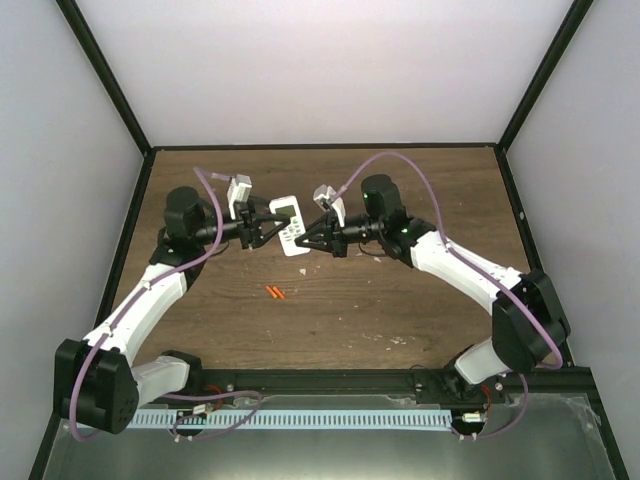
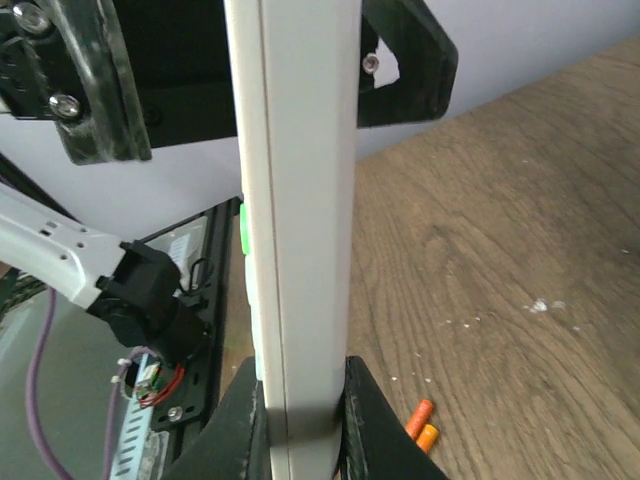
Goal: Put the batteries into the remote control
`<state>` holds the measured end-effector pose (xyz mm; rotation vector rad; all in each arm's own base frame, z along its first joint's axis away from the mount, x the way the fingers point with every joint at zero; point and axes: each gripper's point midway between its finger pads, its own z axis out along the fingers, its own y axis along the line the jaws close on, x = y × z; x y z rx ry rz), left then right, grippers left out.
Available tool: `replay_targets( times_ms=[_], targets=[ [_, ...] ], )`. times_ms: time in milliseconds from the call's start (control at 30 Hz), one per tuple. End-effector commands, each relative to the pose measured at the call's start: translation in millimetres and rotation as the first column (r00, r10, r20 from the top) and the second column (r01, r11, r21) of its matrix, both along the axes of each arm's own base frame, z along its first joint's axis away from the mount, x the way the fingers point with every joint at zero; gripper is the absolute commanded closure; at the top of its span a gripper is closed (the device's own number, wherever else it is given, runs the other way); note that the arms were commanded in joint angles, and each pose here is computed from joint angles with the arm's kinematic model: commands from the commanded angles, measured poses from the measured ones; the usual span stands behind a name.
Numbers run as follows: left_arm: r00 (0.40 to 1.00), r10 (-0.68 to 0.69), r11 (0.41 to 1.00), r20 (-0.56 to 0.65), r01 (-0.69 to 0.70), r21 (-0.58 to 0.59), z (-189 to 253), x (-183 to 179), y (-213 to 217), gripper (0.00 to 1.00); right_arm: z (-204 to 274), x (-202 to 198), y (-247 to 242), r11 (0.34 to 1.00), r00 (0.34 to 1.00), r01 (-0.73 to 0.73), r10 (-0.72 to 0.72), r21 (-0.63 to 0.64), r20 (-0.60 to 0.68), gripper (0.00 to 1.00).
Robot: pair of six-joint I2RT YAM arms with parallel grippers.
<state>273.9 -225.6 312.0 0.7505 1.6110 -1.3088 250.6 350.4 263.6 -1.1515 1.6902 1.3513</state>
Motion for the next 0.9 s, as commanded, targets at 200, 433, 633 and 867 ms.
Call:
replay_targets(
  times_ms=[200,433,633,867],
  targets=[
    [0.936,0.351,0.936,0.019,-0.351,0.018,3,38,37,0.18,6,37,-20,0.956,0.955,0.28,-0.268,-0.091,0.123,0.99],
    [0.768,0.609,0.789,-0.201,-0.612,0.049,11,67,74,0.11,-19,81,-36,0.737,0.769,0.624,-0.52,-0.259,0.373,0.99],
    [0.614,0.681,0.707,-0.399,-0.694,0.139,34,81,87,0.11,-28,93,-29,0.519,0.534,0.816,-0.507,-0.255,0.677,0.99],
    [0.5,0.647,0.683,-0.576,-0.716,0.146,26,78,84,0.12,-33,104,-19,0.344,0.295,0.927,-0.426,-0.148,0.855,0.99]
  ],
)
